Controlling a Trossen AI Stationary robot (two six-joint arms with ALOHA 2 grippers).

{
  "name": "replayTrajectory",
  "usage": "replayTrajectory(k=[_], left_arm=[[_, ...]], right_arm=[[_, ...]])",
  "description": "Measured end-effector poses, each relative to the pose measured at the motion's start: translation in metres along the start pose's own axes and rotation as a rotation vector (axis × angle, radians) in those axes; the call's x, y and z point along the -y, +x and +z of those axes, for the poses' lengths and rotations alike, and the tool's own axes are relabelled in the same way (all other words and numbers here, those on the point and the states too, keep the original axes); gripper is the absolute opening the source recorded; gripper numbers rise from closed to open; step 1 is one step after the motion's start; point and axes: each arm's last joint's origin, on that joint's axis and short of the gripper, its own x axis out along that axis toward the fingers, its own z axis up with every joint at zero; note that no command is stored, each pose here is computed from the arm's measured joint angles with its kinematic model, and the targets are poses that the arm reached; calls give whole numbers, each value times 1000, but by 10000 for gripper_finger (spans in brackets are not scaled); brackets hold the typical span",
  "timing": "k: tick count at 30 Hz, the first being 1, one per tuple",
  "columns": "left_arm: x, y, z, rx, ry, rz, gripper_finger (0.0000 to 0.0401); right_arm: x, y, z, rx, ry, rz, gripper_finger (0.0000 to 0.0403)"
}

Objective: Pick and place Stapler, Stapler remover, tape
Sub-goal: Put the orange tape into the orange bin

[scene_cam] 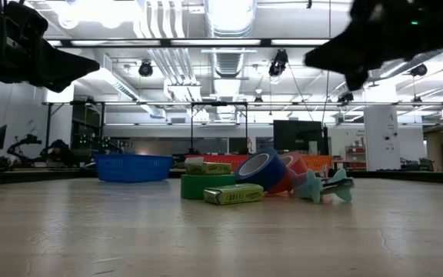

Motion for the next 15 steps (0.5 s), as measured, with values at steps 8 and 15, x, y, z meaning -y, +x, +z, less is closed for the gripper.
replayTrajectory(k=[8, 15], left_arm=[[0, 0, 0, 0, 0, 0, 51], [0, 0, 0, 3, -1, 0, 51]], right_arm=[[-21, 55, 15, -250, -52, -165, 174], [-32, 88, 8, -438, -90, -337, 222]])
